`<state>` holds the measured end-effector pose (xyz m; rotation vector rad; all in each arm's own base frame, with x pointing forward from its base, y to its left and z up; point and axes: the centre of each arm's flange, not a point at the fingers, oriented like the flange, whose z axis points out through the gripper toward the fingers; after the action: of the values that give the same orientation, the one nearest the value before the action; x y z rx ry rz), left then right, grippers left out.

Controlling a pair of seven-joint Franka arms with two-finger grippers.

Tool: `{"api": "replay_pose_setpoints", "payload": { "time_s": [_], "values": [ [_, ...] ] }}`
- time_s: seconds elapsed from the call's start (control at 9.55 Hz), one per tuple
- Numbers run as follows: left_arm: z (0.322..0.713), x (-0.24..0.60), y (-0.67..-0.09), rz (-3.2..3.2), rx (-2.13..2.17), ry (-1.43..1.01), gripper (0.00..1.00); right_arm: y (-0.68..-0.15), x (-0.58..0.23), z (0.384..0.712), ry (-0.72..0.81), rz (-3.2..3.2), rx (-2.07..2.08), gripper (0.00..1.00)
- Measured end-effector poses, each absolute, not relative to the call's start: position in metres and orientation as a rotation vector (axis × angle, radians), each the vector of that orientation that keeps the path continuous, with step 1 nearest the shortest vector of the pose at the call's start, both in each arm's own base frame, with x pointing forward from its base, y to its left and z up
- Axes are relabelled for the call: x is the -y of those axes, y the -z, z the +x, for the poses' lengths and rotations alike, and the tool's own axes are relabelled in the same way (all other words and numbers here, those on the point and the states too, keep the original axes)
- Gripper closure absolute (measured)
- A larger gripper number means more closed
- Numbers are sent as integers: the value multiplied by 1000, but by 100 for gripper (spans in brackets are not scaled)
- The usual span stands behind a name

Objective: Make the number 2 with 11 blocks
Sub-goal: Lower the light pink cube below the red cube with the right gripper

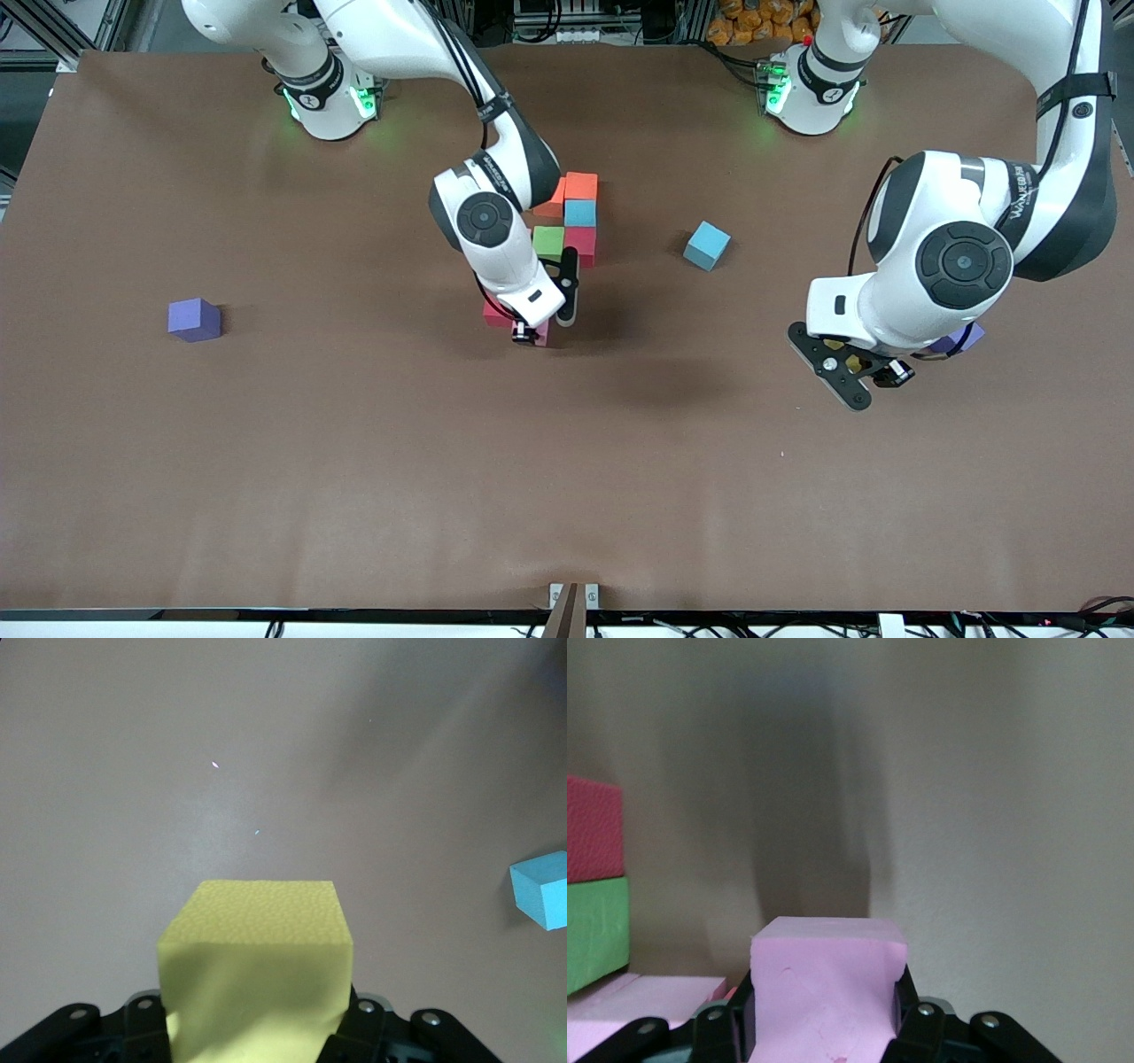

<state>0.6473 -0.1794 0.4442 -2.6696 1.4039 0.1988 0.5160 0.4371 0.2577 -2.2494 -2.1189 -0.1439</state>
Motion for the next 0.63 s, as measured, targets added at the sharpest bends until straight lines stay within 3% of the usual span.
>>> {"api": "replay_pose_setpoints", "payload": {
  "time_s": [0.63],
  "values": [
    [647, 180, -444, -2669, -1406, -199, 40, -237, -446, 475, 235, -2230, 2145, 40]
  ]
}}
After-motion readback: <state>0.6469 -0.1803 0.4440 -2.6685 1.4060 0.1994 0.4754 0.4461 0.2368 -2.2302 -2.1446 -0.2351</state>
